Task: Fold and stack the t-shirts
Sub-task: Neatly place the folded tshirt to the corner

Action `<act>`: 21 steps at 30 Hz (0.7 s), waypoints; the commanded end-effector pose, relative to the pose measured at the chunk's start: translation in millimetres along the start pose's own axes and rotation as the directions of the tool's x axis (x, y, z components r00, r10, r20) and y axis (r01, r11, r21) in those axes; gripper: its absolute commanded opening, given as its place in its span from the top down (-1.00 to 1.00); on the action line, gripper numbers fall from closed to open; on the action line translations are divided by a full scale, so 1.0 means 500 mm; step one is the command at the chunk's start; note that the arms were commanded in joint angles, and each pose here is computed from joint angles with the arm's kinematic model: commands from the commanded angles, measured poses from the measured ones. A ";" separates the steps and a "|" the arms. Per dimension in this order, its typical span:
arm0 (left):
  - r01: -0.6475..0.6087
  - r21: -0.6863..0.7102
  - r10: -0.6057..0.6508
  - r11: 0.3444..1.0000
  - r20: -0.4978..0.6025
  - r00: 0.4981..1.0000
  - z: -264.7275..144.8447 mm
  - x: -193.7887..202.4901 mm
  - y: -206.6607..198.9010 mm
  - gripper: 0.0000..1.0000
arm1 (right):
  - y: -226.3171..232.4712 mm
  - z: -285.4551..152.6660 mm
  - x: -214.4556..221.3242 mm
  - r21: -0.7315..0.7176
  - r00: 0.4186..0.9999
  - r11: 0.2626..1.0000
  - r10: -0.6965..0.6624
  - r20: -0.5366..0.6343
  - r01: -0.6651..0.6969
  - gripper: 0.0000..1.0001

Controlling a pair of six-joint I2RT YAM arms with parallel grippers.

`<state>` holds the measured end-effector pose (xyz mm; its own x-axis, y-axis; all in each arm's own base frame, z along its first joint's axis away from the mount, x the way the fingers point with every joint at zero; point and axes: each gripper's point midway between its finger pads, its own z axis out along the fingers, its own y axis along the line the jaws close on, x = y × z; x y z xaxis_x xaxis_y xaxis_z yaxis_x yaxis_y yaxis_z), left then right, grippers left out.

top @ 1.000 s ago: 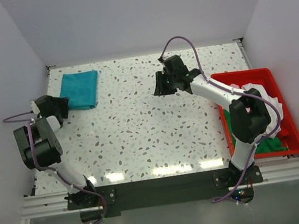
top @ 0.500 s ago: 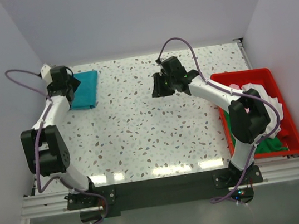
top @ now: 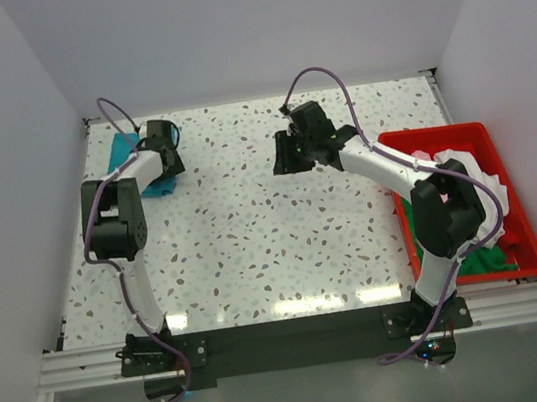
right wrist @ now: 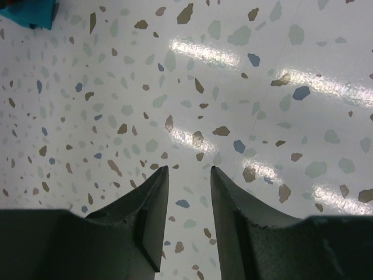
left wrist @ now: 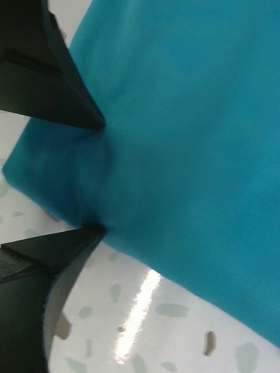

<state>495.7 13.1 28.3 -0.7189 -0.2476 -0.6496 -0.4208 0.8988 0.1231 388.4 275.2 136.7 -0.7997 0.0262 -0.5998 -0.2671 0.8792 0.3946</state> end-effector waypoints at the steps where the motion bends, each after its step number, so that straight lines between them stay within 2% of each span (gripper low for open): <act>1: -0.054 -0.054 0.056 0.997 0.028 0.998 0.002 -0.037 0.014 -0.48 | 0.016 -0.037 -0.035 -0.011 0.997 0.999 -0.033 0.072 0.034 0.22; 6: -0.075 -0.110 0.080 0.991 0.035 0.996 0.031 -0.065 0.030 -0.47 | 0.007 -0.035 -0.023 -0.003 0.997 0.999 -0.034 0.064 0.034 0.22; 15: -0.064 -0.113 0.066 0.992 0.020 0.998 0.095 -0.110 0.067 -0.45 | -0.003 -0.024 0.001 0.000 0.999 1.000 -0.029 0.037 0.029 0.22; 18: -0.101 -0.103 0.103 0.990 0.020 0.994 0.098 -0.113 0.066 -0.44 | -0.005 -0.020 0.006 -0.001 0.999 1.000 -0.024 0.033 0.024 0.22; 21: -0.118 -0.114 0.119 0.986 0.003 0.993 0.111 -0.110 0.104 -0.45 | -0.004 -0.016 0.011 -0.005 0.999 1.000 -0.017 0.030 0.018 0.23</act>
<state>547.0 76.2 32.1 -0.7261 -0.1826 -0.6629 -0.4328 0.8705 0.2343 375.7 264.4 112.7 -0.8231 0.0057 -0.5678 -0.2470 0.8968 0.3671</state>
